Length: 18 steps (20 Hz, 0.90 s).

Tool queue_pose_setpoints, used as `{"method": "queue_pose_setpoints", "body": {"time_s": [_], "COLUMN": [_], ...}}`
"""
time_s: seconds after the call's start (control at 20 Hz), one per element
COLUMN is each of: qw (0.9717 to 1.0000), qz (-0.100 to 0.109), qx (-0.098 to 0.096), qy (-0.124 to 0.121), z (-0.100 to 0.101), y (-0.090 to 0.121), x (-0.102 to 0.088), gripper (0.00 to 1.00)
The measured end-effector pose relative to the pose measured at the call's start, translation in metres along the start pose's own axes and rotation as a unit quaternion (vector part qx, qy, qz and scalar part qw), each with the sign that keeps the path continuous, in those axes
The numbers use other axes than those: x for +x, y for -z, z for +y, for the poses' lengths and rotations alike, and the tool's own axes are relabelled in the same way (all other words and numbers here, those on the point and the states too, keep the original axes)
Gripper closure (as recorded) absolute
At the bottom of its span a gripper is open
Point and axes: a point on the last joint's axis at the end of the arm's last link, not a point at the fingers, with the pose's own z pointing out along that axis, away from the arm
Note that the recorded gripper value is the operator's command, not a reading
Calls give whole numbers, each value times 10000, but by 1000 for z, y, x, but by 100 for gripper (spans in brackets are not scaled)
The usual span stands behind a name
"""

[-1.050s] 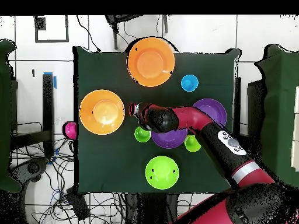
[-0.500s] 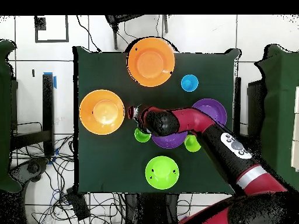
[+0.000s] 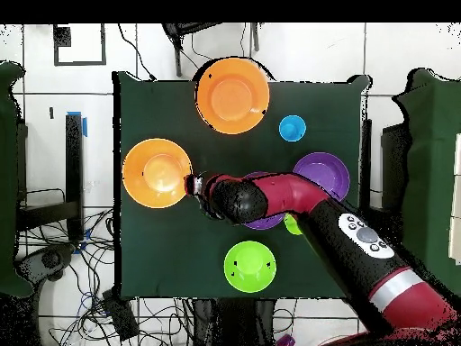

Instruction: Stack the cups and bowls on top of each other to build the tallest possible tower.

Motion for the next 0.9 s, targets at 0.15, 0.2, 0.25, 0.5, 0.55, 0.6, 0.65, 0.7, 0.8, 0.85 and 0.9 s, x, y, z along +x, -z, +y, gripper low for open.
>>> {"method": "queue_pose_setpoints", "body": {"time_s": [0.15, 0.2, 0.25, 0.5, 0.55, 0.6, 0.65, 0.7, 0.8, 0.85, 0.9], "qw": [10000, 10000, 9999, 9997, 9996, 9996, 9996, 9996, 9996, 9996, 9996], "qz": [54, 59, 91, 119, 124, 128, 133, 135, 140, 142, 144], "qx": [-34, -40, -75, -124, -133, -137, -142, -144, -156, -164, -167], "qy": [49, 59, 121, 191, 199, 200, 203, 204, 205, 196, 192], "z": [14, 15, 25, 36, 37, 37, 37, 38, 38, 38, 38], "y": [-4, -5, -10, -17, -17, -18, -18, -18, -19, -20, -20], "x": [2, 2, 4, 10, 12, 13, 14, 15, 16, 17, 17], "gripper": [0, 0, 0, 0, 0, 0, 0, 0, 0, 0, 0]}}
